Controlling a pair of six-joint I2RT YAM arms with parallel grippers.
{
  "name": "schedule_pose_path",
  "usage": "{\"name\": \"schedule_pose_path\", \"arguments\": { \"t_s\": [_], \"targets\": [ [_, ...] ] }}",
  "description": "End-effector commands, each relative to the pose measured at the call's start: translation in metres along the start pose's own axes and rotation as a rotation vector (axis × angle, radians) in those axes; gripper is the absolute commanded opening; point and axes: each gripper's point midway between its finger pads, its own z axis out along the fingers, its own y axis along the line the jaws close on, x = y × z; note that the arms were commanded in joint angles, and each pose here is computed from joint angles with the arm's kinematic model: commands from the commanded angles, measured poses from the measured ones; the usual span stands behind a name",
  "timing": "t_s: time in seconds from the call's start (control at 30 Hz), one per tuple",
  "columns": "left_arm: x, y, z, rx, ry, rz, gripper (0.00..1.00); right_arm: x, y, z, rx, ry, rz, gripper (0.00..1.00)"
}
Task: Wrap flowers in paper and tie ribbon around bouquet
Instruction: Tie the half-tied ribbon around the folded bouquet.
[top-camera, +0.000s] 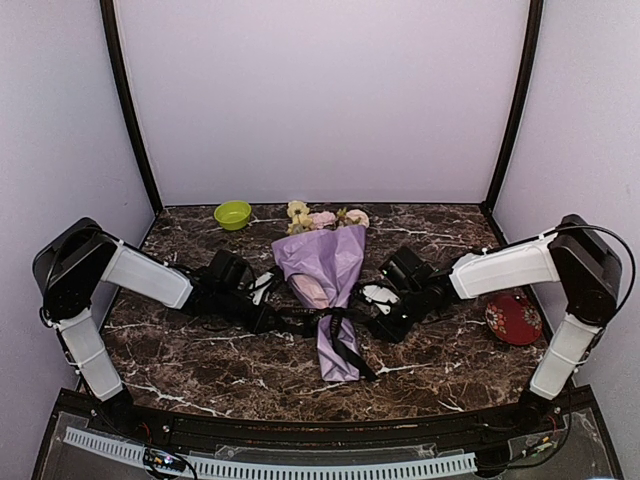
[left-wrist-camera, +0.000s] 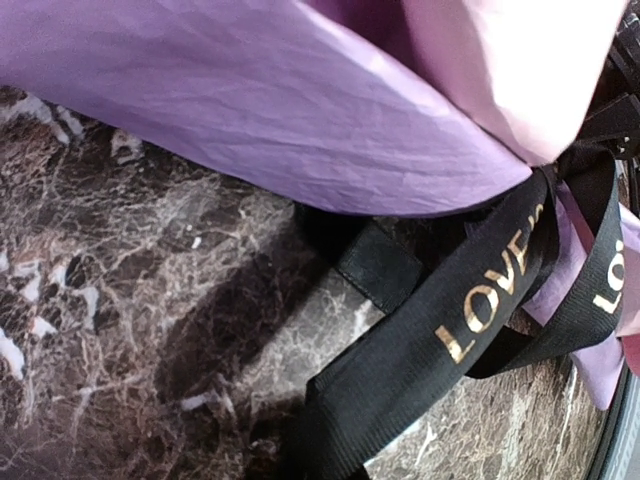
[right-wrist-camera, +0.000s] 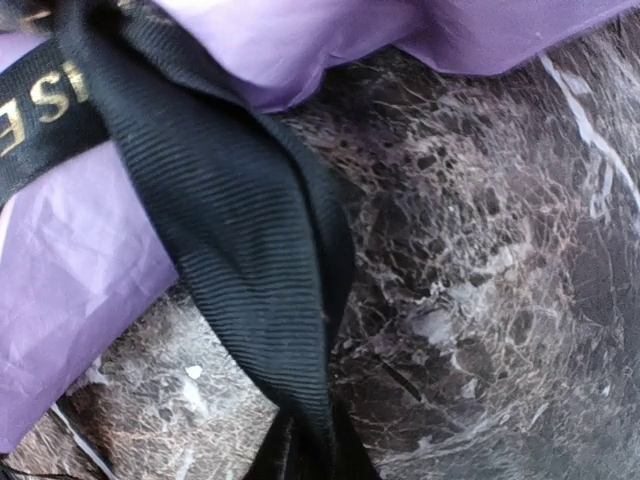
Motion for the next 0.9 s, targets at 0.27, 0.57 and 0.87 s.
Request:
{"name": "schedule_pose_path", "arguments": {
  "t_s": [0.27,0.57,0.87],
  "targets": [
    [0.009,0.051,-0.004,-0.014,-0.035,-0.296,0.0,0.034,0.037,0.002,-0.168,0.086,0.127,0.0],
    [0.051,0.08,-0.002,-0.037,-0.006,-0.5,0.0,0.058,0.052,0.009,-0.234,0.132,0.178,0.0],
    [0.047,0.076,-0.005,-0.013,-0.027,-0.472,0.0,0.056,0.045,0.007,-0.206,0.123,0.175,0.0]
  ]
}}
